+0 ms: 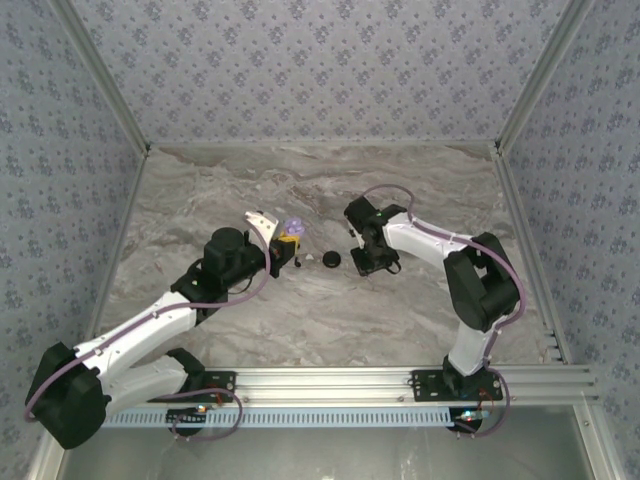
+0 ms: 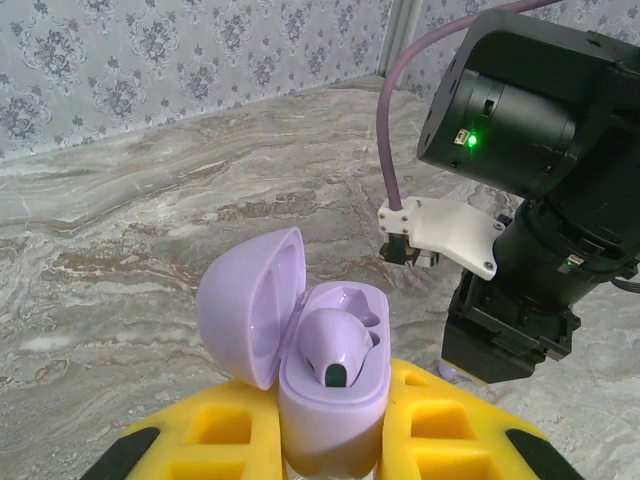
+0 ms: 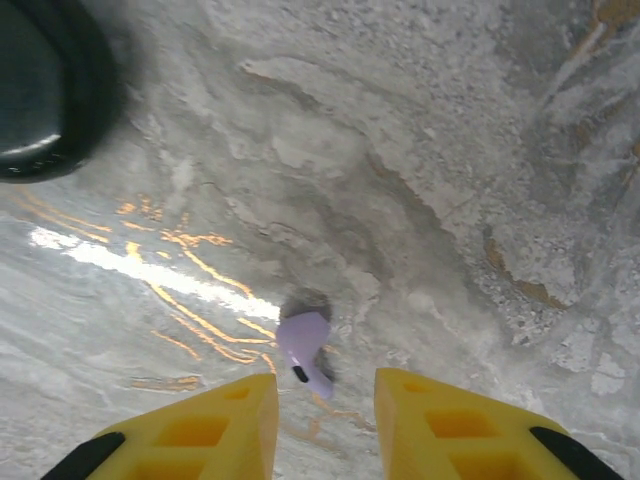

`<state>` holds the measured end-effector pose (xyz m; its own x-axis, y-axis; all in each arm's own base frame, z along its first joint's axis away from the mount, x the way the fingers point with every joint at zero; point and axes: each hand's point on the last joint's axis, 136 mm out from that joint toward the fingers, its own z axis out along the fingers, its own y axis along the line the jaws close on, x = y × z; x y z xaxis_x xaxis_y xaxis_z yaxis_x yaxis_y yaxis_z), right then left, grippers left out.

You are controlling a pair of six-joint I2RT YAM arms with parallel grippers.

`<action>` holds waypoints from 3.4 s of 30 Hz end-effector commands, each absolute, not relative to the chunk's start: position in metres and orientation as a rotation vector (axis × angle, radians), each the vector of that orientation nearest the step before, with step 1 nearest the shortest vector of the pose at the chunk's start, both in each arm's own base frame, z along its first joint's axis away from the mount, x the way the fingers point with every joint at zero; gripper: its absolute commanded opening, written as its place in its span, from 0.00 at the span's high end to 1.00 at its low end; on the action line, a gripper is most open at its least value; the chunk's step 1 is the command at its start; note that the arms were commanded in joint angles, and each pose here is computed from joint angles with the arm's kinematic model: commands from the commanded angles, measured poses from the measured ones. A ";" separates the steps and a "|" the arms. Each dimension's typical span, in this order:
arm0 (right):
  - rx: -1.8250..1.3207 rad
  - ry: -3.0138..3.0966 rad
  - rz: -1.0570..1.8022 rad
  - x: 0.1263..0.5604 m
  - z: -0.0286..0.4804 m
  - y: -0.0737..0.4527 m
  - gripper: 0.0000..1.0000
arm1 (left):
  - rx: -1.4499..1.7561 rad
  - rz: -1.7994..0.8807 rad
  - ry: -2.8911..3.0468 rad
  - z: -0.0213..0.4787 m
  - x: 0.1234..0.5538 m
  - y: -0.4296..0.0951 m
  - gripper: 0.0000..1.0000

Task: Insert the wireless bluetooth earbuds into the charging case

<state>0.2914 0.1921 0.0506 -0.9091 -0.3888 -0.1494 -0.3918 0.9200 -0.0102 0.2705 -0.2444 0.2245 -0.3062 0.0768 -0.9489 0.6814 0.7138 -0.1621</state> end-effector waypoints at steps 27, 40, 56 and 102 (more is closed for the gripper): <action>-0.706 3.016 0.006 0.290 0.020 0.195 0.63 | 0.572 -0.676 1.779 0.235 0.272 -0.241 0.84; -0.665 3.049 0.013 0.289 0.008 0.192 0.63 | 0.571 -0.675 1.783 0.233 0.272 -0.241 0.84; -0.586 3.066 -0.036 0.293 0.002 0.184 0.74 | 0.569 -0.671 1.789 0.230 0.272 -0.240 0.84; -0.445 2.941 0.324 0.308 0.042 0.191 0.76 | 0.524 -0.734 1.840 0.218 0.282 -0.253 0.84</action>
<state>0.3076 0.1837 0.0280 -0.9475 -0.2913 -0.1317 -0.3057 0.9462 0.1063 0.2760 -0.2466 0.2048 -0.3718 0.0730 -0.9254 0.6523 0.7299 -0.2045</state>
